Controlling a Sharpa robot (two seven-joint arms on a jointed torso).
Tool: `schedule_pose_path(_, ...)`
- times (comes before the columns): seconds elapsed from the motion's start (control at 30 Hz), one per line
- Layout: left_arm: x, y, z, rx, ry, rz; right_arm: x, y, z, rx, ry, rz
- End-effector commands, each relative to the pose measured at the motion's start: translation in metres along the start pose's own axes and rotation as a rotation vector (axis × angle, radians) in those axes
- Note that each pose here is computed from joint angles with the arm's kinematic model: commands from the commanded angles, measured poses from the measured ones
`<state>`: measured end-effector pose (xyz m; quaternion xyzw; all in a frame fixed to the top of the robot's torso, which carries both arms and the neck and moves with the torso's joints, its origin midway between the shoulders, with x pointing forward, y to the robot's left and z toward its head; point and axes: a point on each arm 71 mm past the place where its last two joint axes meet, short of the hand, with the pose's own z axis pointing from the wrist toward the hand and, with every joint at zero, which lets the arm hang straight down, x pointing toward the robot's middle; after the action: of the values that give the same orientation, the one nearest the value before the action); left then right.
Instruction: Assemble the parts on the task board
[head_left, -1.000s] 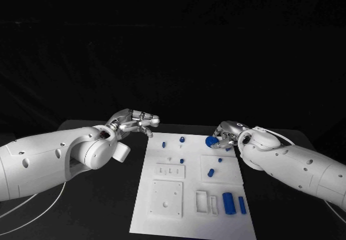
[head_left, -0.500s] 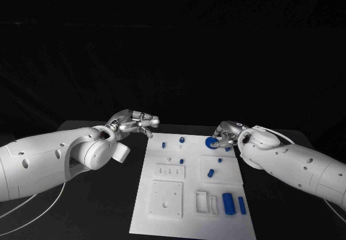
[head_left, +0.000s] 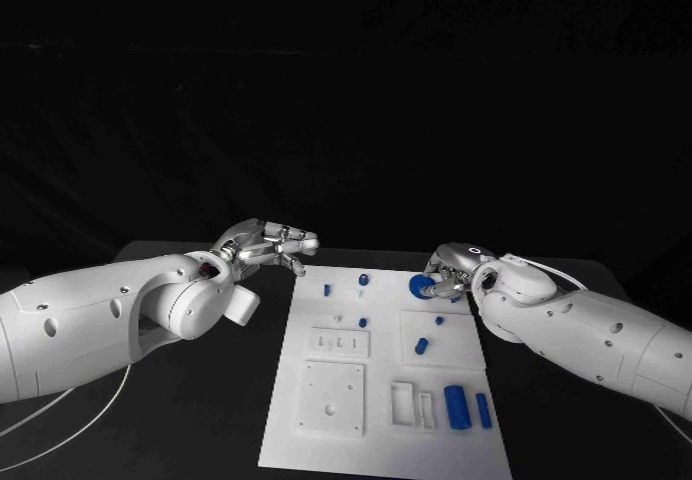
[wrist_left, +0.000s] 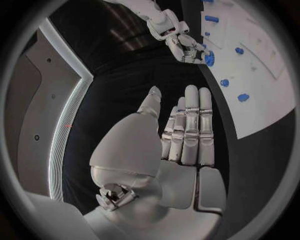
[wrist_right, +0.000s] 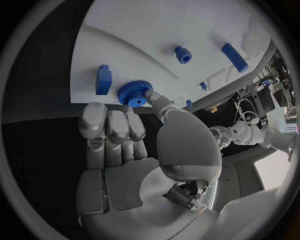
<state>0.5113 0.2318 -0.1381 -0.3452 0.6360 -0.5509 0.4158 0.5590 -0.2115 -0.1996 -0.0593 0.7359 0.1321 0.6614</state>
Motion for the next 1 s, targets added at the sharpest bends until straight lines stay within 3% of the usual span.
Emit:
schedule_pose_path(0.03,0.0018,-0.0011,0.0003,0.006,0.015,-0.001,0.004,0.009,-0.004,-0.011,-0.046,-0.096)
schedule_pose_path(0.47,-0.0003,-0.0003,-0.0001,0.006,0.009,0.003,-0.009,0.045,-0.017,-0.099,-0.166,-0.088)
schedule_pose_path(0.73,-0.0006,-0.0002,0.0002,0.006,0.008,0.004,-0.012,0.074,-0.022,-0.168,-0.186,-0.065)
schedule_pose_path(1.0,0.0019,-0.0006,0.0007,0.007,0.014,0.003,-0.007,0.103,-0.019,-0.220,-0.184,-0.056)
